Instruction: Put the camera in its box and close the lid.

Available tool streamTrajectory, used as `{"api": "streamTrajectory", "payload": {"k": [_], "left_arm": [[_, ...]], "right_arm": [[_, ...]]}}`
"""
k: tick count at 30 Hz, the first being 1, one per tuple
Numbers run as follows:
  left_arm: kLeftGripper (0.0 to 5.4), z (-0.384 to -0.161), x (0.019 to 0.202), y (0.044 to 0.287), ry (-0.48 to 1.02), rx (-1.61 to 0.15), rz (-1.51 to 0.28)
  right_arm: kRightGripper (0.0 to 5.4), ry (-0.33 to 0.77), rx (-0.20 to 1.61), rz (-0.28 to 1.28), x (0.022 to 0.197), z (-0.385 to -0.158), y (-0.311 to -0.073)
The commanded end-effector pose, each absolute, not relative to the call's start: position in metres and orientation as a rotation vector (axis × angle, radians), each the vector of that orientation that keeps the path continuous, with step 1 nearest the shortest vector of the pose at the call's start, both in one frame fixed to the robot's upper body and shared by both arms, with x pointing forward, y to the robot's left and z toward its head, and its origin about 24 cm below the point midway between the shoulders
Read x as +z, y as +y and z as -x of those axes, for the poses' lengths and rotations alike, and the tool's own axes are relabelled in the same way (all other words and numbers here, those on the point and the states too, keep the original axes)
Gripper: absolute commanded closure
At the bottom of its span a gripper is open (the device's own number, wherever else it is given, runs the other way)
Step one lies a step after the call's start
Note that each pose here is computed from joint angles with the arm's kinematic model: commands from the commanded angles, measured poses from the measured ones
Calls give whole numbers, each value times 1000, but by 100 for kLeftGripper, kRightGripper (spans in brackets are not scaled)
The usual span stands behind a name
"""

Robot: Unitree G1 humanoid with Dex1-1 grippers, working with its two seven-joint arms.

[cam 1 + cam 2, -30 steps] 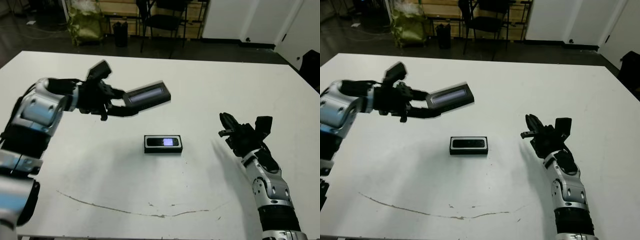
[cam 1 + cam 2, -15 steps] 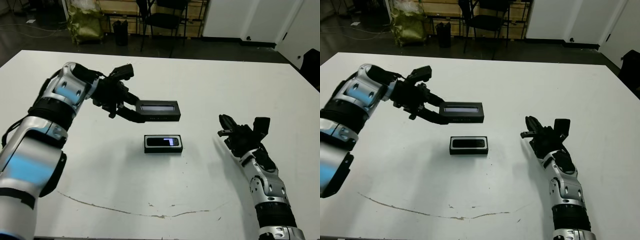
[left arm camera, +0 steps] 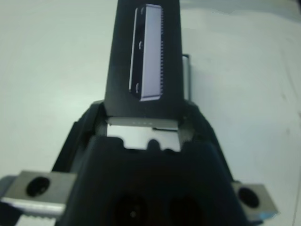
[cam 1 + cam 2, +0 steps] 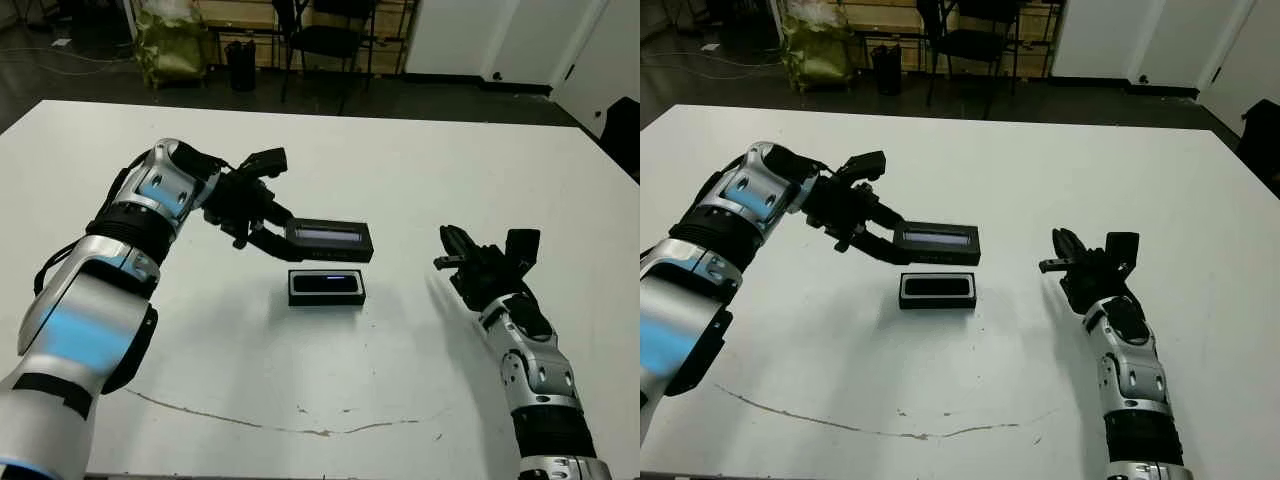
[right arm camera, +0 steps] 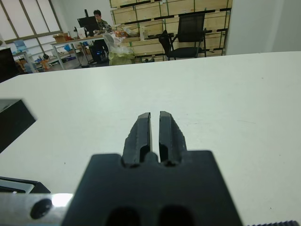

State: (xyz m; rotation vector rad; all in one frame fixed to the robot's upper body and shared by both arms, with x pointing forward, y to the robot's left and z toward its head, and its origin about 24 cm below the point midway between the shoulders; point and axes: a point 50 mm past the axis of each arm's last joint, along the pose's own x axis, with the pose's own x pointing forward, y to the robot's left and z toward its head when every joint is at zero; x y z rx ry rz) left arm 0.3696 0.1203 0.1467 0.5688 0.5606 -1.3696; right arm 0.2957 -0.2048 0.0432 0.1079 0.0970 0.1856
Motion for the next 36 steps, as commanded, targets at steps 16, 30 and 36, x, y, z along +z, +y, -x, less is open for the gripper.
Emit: {"api": "streamTrajectory", "payload": {"k": [16, 30, 36], "left_arm": [[298, -351, 128, 119, 708, -1242, -644], [298, -348, 122, 124, 725, -1329, -685], [298, -348, 121, 122, 715, -1371, -701]], "right_arm": [[540, 125, 151, -77, 42, -292, -207], [540, 74, 171, -52, 45, -297, -213], [540, 83, 161, -50, 44, -296, -213]]}}
